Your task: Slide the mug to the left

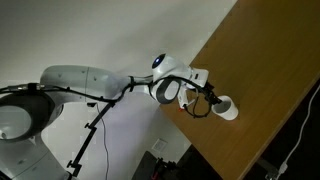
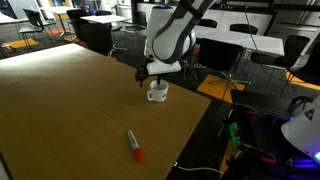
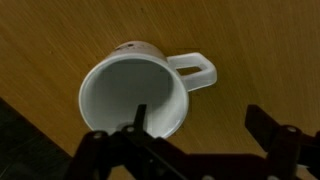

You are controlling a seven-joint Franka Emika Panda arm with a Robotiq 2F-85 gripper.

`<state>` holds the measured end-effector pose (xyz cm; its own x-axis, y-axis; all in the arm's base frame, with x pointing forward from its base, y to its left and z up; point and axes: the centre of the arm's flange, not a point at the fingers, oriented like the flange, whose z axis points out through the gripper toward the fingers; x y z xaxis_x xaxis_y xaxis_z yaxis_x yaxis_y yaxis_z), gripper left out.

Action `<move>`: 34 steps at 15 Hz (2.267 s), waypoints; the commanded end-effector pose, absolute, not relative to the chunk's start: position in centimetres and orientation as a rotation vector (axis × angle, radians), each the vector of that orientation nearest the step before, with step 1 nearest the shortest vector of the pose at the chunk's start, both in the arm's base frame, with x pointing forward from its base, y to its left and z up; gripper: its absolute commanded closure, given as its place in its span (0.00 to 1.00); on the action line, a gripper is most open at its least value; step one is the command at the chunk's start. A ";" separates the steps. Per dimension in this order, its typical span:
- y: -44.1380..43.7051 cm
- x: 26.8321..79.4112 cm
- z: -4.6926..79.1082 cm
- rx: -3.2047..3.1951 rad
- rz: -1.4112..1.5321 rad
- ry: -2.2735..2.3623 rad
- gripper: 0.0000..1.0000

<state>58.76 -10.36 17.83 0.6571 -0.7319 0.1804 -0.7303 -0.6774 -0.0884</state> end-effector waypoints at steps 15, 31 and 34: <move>-11.2 61.5 14.6 -2.795 -0.341 1.440 0.51; -8.6 63.5 16.7 -2.881 -0.323 1.295 0.97; -7.1 65.0 17.5 -2.941 -0.308 1.222 0.97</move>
